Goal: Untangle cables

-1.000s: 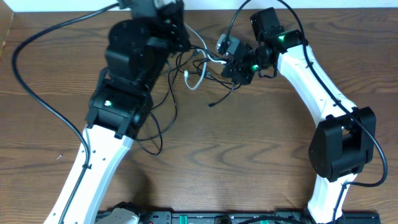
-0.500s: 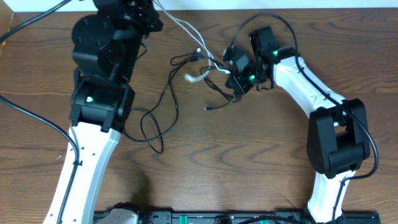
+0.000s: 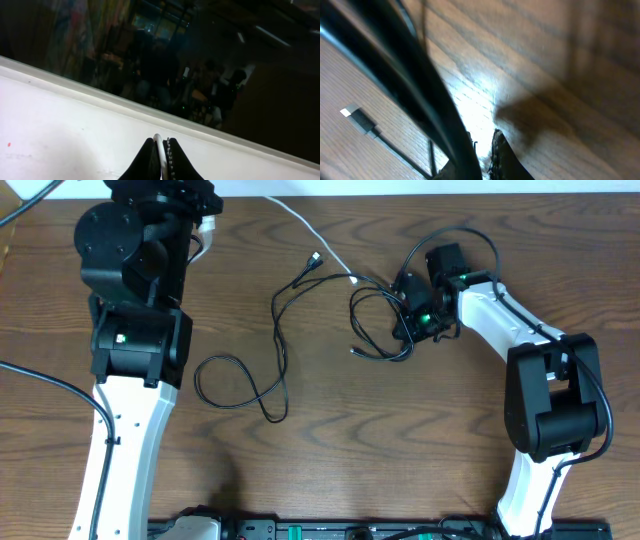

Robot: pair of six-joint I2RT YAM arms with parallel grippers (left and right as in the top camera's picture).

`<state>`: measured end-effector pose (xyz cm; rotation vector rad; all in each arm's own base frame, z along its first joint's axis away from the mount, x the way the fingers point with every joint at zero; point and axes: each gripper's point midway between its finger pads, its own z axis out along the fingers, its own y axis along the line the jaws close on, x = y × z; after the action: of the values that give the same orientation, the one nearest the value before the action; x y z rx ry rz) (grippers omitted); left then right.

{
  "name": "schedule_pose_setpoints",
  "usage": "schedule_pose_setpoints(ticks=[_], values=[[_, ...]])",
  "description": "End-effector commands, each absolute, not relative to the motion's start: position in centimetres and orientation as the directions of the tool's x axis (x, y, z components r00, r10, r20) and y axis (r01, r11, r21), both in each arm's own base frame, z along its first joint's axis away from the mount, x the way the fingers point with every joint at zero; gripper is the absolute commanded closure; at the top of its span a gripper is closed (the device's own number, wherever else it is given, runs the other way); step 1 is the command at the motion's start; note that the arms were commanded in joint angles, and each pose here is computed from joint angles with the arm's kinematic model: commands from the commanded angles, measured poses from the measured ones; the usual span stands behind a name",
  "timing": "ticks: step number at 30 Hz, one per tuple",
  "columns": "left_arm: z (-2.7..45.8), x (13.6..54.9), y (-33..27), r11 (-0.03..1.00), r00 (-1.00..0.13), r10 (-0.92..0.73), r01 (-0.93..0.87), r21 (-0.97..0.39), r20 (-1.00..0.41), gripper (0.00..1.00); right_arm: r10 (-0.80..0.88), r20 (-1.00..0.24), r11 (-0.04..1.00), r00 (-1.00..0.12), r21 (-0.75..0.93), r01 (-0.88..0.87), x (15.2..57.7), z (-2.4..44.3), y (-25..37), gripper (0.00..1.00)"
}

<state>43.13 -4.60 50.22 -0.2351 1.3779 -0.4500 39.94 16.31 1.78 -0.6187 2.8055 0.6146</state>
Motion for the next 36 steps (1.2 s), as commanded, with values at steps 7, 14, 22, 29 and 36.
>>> schedule_pose_setpoints(ticks=[7,14,22,29,36], values=[[54.6,41.3,-3.8,0.887,0.248,-0.455,0.207,-0.412,-0.855,0.93,-0.321,-0.178,0.917,-0.93,0.186,-0.352,39.4,-1.5,12.6,0.95],[55.0,41.2,-4.4,0.884,0.24,-0.455,0.24,-0.402,-0.857,0.92,-0.358,-0.177,0.899,-0.917,0.2,-0.39,39.2,-1.6,13.3,0.54],[57.3,40.1,-5.3,0.875,0.307,-0.458,0.323,-0.361,-0.834,0.93,-0.358,-0.184,0.895,-0.915,0.211,-0.393,39.2,-1.5,13.6,0.17],[54.0,41.3,-8.0,0.855,0.148,-0.443,0.365,-0.368,-0.884,0.93,-0.342,-0.237,0.86,-0.909,0.312,-0.405,40.6,3.4,15.4,0.08],[52.5,42.4,-8.8,0.855,0.103,-0.433,0.361,-0.372,-0.895,0.92,-0.399,-0.362,0.721,-0.843,0.445,-0.532,41.0,15.1,17.7,0.02]])
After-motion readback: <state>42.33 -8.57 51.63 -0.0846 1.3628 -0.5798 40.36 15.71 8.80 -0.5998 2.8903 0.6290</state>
